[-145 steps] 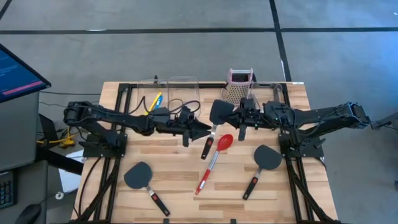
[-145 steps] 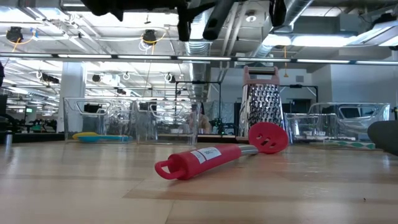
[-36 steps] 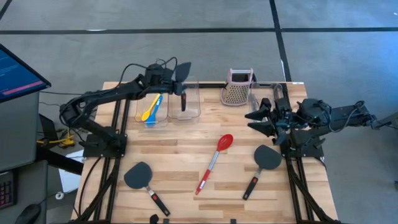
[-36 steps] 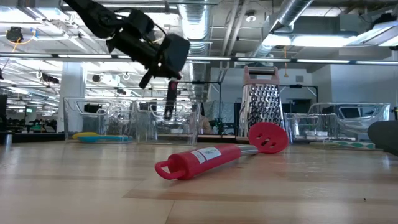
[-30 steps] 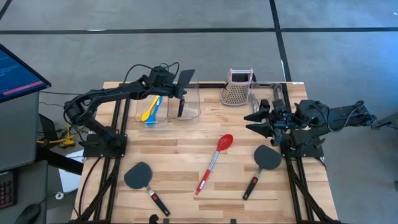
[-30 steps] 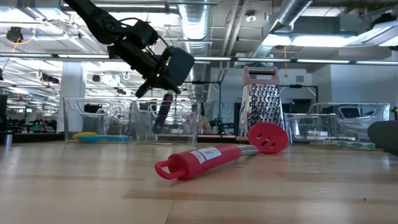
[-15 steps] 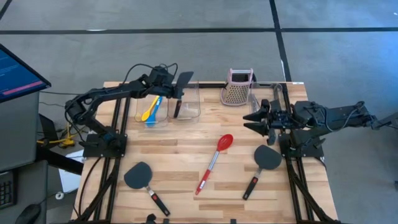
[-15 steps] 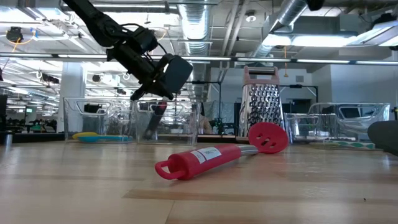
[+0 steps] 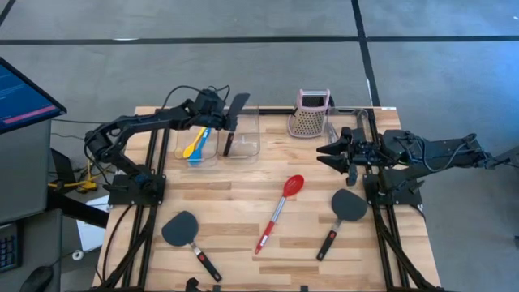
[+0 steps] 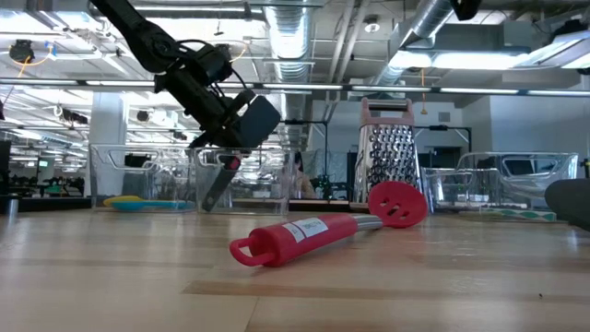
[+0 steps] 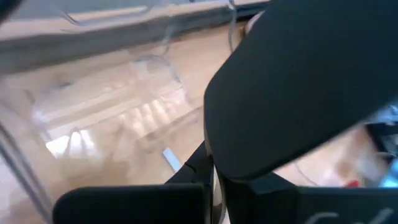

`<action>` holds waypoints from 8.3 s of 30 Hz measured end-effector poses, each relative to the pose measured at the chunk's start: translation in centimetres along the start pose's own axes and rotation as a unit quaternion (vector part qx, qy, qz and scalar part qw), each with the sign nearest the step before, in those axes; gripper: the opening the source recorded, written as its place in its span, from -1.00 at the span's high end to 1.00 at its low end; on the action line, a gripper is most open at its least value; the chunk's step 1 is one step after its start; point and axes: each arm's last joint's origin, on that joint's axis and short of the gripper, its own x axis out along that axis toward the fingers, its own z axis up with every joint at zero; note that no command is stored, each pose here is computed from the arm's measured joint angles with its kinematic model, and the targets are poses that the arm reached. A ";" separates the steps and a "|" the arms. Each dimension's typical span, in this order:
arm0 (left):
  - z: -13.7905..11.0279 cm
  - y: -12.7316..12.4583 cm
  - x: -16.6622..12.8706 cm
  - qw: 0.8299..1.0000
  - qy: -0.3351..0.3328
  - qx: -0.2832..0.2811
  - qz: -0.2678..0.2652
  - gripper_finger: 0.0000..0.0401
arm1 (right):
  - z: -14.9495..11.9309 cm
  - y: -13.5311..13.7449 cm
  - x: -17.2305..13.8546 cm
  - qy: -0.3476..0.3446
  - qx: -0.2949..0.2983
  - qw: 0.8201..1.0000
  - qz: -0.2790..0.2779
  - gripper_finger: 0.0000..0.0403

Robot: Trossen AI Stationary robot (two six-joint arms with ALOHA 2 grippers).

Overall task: Pick & Place Kitchen Items
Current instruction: Put the black spatula into the middle transparent bin

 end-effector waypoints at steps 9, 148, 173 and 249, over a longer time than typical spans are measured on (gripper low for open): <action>0.1 0.0 0.0 0.999 -0.022 0.018 0.025 0.77 | 0.0 0.0 0.0 0.000 0.000 1.000 0.000 0.29; -12.7 -19.3 -19.2 0.830 -0.108 0.267 -0.478 0.99 | -8.8 -1.4 -2.0 0.628 0.103 0.725 -0.262 0.64; -12.7 -19.3 -19.2 0.830 -0.108 0.267 -0.478 0.99 | -13.3 -5.8 -0.6 0.574 0.171 0.718 -0.355 -0.10; -13.3 -18.5 1.1 0.903 0.030 0.106 -0.415 0.99 | -9.3 -4.2 4.9 0.490 0.108 0.838 -0.216 1.00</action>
